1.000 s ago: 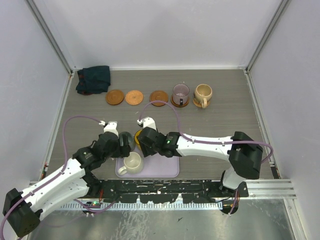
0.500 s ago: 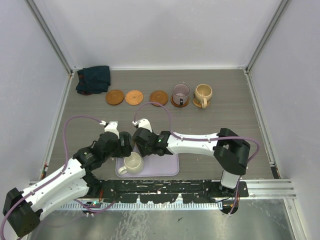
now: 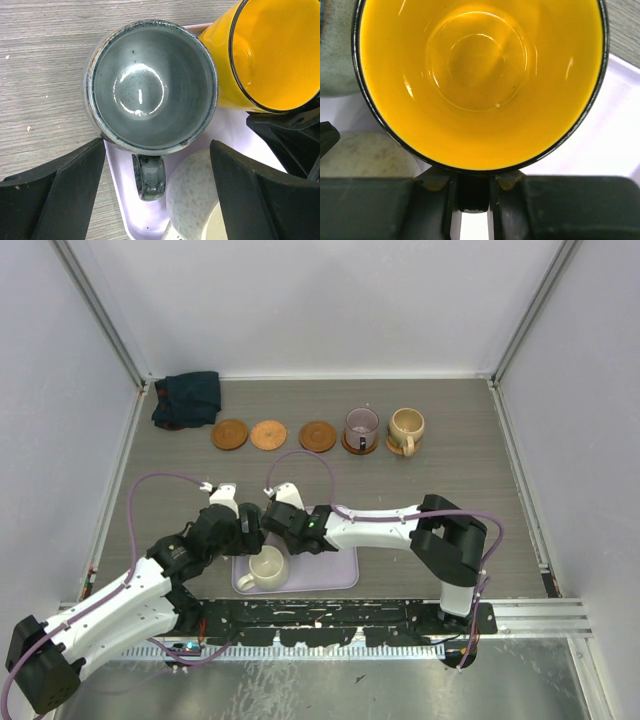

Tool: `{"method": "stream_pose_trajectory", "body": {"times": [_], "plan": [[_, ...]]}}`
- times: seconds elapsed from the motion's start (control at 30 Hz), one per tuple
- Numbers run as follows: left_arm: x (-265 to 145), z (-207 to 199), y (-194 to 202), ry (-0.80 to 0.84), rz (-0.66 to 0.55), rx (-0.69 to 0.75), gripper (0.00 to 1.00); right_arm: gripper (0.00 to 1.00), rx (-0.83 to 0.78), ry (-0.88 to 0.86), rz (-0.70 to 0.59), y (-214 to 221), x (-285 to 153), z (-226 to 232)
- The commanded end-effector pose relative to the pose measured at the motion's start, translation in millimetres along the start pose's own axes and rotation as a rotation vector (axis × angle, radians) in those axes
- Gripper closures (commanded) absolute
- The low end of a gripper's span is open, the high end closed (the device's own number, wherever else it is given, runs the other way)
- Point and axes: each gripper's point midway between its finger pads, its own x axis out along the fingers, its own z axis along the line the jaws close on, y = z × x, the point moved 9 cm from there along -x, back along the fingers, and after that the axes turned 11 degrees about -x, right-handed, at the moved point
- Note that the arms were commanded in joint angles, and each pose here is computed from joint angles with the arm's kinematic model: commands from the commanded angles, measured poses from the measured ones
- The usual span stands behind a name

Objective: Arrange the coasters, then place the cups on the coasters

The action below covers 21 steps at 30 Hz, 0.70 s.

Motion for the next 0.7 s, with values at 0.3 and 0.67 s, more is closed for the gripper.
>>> {"method": "stream_pose_trajectory", "body": {"times": [0.3,0.67], "plan": [[3,-6,-1,0.043,-0.003,-0.007,0.13,0.99,0.069,0.011,-0.169,-22,-22,-5],[0,-7,-4,0.051,-0.024,-0.012,0.13,0.99,0.116,0.065,-0.356,-37,-61,-27]]}}
